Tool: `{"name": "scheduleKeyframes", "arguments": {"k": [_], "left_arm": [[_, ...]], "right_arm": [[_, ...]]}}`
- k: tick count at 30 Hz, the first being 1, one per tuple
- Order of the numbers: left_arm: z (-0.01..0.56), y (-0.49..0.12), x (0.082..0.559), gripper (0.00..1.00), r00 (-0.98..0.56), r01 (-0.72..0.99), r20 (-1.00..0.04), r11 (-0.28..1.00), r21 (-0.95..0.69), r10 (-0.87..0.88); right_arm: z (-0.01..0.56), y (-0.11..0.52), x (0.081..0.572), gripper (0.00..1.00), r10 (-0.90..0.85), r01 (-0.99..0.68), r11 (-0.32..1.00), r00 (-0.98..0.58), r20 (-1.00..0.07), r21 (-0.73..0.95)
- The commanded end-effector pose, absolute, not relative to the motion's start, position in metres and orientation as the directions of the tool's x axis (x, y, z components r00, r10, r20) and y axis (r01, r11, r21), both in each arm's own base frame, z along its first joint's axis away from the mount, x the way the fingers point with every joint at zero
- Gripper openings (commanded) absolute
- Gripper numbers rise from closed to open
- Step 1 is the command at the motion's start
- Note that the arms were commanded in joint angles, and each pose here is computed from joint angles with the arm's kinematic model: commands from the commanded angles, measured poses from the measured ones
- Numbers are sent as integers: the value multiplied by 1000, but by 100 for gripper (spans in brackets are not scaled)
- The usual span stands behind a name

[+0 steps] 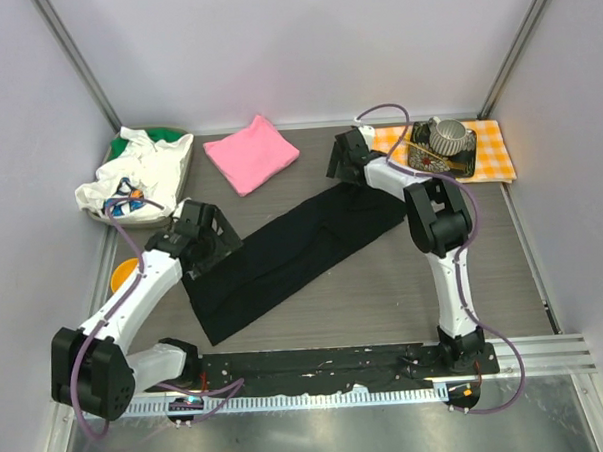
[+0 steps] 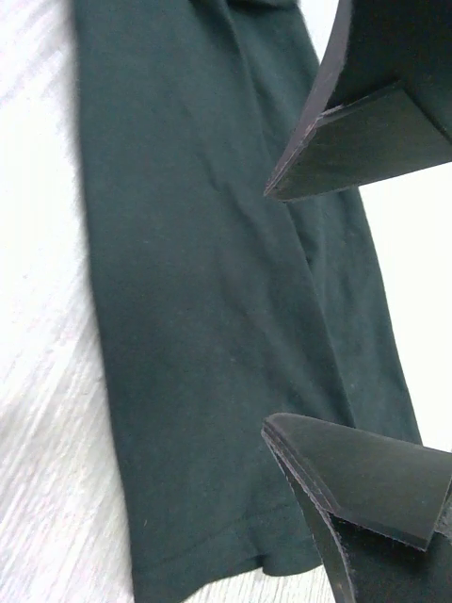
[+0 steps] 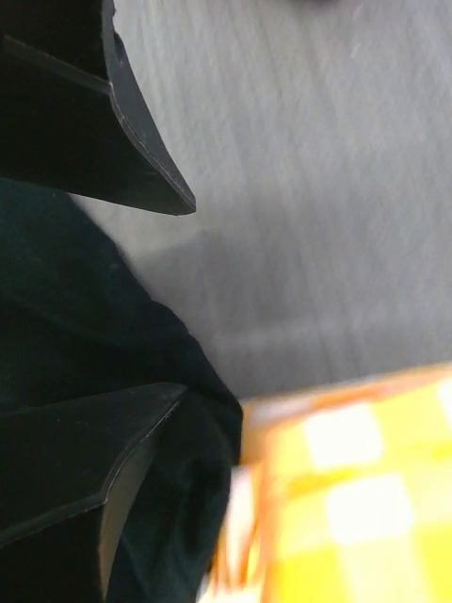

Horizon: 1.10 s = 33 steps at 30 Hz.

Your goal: Fold and stack the t-shirts

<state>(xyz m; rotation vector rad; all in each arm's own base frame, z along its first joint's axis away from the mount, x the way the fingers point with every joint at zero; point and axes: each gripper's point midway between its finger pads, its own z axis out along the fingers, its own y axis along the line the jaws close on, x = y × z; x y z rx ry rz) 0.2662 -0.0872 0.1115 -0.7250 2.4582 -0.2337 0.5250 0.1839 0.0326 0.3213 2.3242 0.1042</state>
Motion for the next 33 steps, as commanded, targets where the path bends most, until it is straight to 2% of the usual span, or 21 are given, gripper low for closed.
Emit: {"name": "scheduleKeyframes", "arguments": {"k": [1, 4, 6, 7, 10, 12, 14, 17, 18, 25, 32, 33], "left_arm": [[92, -101, 259, 100, -710, -440, -458, 845, -305, -535], [78, -117, 255, 100, -727, -425, -442, 850, -312, -526], [70, -127, 253, 100, -738, -411, -447, 863, -295, -505], [66, -128, 253, 100, -742, -409, -450, 868, -282, -496], [51, -130, 251, 100, -755, -409, -455, 882, -235, -472], [40, -131, 249, 100, -767, -409, -450, 889, -206, -457], [28, -129, 246, 100, -779, -410, -440, 894, -182, -447], [12, -132, 236, 100, -798, -408, -416, 899, -159, -436], [9, -135, 232, 100, -805, -400, -411, 903, -157, -428], [-2, -163, 191, 100, -834, -361, -380, 916, -176, -401], [-6, -231, 138, 100, -873, -256, -366, 941, -221, -323], [-5, -239, 134, 100, -873, -257, -361, 939, -229, -327]], "right_arm": [[3, 243, 533, 78, 231, 91, 962, -777, -585, 259], [16, 280, 548, 78, 208, 20, 951, -777, -594, 307], [-2, 300, 546, 79, 166, -17, 954, -799, -578, 298], [11, 312, 553, 79, 158, -47, 947, -791, -591, 317], [18, 312, 557, 81, 126, -51, 964, -772, -623, 259], [68, 305, 566, 83, 140, -58, 967, -697, -703, 249], [85, 287, 558, 86, 134, -35, 977, -663, -737, 209], [155, 268, 547, 92, 155, -35, 977, -562, -813, 211], [195, 263, 540, 94, 178, -44, 972, -513, -840, 233], [259, 241, 492, 98, 188, -57, 966, -505, -842, 251], [255, 227, 445, 99, 165, -57, 969, -579, -799, 242], [241, 223, 438, 99, 153, -49, 973, -600, -785, 227]]}}
